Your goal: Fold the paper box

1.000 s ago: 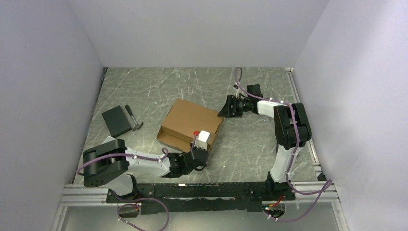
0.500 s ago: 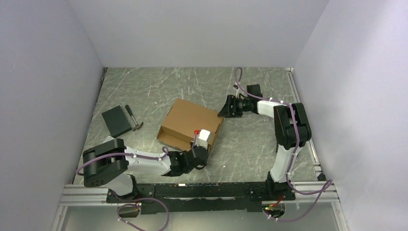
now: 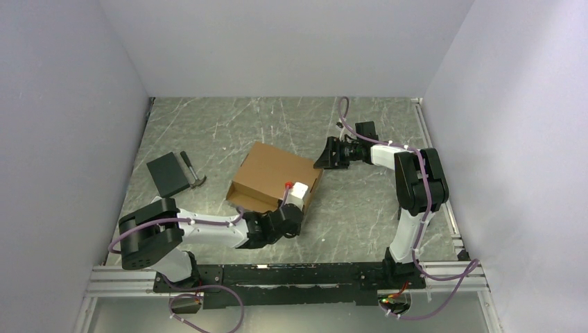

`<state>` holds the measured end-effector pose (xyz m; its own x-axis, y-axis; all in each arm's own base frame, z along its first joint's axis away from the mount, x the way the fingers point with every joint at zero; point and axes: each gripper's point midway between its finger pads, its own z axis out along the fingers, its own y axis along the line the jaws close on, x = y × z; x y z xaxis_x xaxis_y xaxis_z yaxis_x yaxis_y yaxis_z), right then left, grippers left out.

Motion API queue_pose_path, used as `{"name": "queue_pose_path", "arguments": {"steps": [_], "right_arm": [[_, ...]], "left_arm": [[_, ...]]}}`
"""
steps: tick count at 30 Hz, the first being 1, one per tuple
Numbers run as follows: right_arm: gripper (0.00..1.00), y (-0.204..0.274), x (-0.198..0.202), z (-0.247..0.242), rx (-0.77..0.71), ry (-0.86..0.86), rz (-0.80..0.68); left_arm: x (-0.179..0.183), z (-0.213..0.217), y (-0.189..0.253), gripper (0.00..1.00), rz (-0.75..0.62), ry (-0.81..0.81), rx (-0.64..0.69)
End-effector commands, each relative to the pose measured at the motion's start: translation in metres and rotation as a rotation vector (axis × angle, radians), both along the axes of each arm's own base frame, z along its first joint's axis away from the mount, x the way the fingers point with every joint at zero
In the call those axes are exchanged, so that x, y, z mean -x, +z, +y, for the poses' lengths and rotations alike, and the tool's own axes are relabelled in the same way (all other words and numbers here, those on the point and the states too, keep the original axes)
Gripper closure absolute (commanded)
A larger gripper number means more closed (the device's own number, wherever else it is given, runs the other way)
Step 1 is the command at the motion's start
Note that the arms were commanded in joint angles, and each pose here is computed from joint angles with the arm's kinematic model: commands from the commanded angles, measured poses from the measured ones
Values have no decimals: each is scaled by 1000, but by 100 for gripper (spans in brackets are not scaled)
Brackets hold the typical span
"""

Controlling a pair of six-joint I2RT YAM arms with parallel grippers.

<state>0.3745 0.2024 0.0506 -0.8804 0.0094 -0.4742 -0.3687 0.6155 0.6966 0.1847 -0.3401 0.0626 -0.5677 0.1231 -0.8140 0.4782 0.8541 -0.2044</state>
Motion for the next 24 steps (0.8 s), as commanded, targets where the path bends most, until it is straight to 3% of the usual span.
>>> {"name": "queue_pose_path", "arguments": {"steps": [1, 8, 16, 24], "right_arm": [[32, -20, -2, -4, 86, -11, 5], [32, -21, 0, -1, 87, 3, 7], [32, -22, 1, -1, 91, 7, 9], [32, -24, 1, -1, 91, 9, 13]], "left_arm": [[-15, -15, 29, 100, -43, 0, 54], [-37, -12, 40, 100, 10, 32, 52], [-37, -29, 38, 99, 90, -55, 55], [-23, -18, 49, 67, 150, -65, 79]]}}
